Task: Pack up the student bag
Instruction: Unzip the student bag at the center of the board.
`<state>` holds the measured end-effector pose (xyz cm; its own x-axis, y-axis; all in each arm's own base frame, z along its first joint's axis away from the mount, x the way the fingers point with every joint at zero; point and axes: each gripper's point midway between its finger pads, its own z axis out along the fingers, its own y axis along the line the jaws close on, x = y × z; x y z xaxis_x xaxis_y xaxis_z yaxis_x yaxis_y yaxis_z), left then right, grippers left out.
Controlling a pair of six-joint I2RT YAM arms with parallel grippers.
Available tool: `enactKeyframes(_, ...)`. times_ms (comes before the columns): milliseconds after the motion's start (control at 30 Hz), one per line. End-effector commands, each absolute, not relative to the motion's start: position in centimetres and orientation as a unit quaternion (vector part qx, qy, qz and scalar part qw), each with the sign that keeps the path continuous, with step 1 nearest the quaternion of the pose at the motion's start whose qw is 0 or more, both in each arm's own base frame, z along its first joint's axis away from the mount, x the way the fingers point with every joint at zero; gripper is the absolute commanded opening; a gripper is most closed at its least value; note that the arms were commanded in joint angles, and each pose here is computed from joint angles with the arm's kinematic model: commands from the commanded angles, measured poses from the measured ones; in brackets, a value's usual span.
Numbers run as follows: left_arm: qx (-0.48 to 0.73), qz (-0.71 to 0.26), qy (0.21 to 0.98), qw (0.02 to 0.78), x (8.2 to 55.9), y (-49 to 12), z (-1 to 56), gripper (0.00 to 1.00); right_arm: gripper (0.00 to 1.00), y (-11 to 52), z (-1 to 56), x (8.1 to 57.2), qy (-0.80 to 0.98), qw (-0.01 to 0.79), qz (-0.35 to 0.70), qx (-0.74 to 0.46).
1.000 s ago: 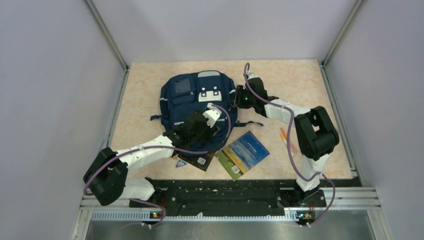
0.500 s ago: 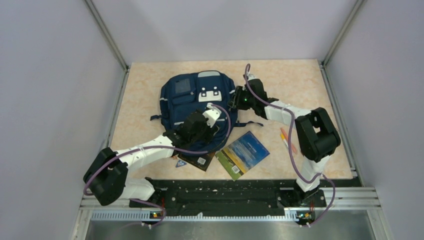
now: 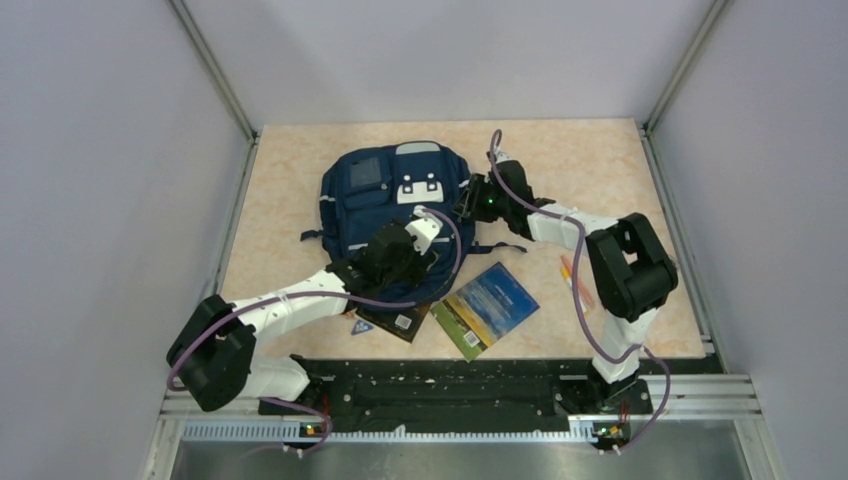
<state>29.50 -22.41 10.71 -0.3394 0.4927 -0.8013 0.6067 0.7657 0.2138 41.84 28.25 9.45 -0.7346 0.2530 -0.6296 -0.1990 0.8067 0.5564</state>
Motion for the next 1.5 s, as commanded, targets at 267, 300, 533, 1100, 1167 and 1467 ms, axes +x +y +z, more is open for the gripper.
enactKeyframes(267,0.312,-0.050,0.810,0.493,31.7,-23.3,12.3,0.40,0.24,28.7,10.0,40.7,0.853,0.379,0.354,0.053)
enactKeyframes(300,0.313,-0.050,0.811,0.492,31.8,-23.4,12.2,0.36,0.23,28.5,10.3,40.7,0.851,0.384,0.354,0.056)
enactKeyframes(533,0.302,-0.057,0.811,0.497,32.0,-23.7,12.5,0.06,0.01,27.6,10.5,40.2,0.843,0.400,0.351,0.072)
enactKeyframes(1100,0.239,-0.070,0.798,0.549,34.5,-24.8,14.9,0.00,0.00,27.6,10.9,34.6,0.847,0.400,0.349,0.042)
enactKeyframes(1167,0.237,-0.072,0.795,0.554,34.9,-25.1,15.4,0.00,0.00,27.8,10.6,33.4,0.849,0.393,0.350,0.037)
enactKeyframes(1467,0.253,-0.074,0.789,0.555,34.3,-24.9,16.6,0.00,0.02,26.5,13.2,34.9,0.831,0.445,0.330,-0.039)
